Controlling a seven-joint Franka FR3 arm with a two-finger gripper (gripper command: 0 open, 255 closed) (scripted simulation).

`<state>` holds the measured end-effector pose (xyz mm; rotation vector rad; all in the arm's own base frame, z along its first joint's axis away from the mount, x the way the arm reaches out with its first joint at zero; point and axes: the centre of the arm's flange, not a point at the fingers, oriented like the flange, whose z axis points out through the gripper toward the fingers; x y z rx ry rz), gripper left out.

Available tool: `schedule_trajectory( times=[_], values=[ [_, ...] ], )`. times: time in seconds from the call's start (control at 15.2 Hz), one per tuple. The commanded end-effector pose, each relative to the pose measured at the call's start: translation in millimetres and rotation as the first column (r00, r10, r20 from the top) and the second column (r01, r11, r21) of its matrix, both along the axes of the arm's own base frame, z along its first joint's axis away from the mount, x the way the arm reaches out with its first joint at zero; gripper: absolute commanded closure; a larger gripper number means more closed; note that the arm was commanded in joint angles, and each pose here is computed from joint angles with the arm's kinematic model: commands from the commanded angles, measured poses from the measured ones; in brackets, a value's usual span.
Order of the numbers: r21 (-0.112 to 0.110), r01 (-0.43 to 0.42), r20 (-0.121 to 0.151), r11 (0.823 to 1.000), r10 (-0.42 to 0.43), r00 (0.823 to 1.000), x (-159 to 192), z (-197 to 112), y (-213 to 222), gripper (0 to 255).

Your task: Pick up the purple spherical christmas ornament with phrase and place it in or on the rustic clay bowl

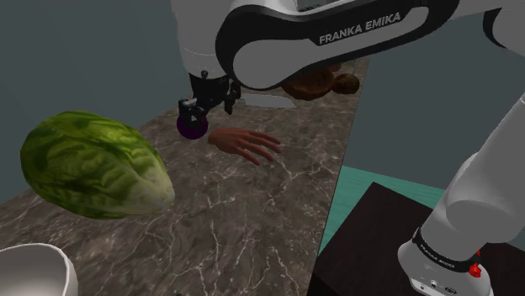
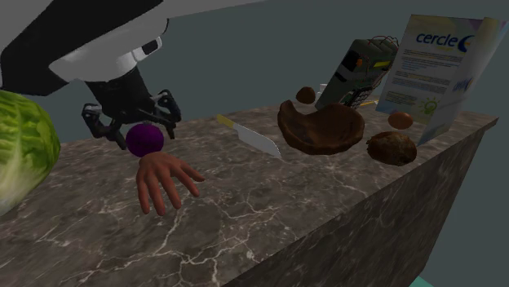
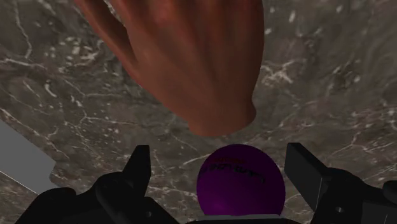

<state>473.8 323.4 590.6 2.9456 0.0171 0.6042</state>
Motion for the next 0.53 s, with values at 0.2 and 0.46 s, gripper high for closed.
schedule_trajectory(
  times=[0.2, 0.46],
  values=[
    [-0.020, 0.004, 0.060, 1.000, -0.003, 0.998, 26.5, -0.6, 42.3, 0],
    [-0.020, 0.004, 0.060, 1.000, -0.003, 0.998, 35.9, -19.3, 39.1, 0]
  ],
)
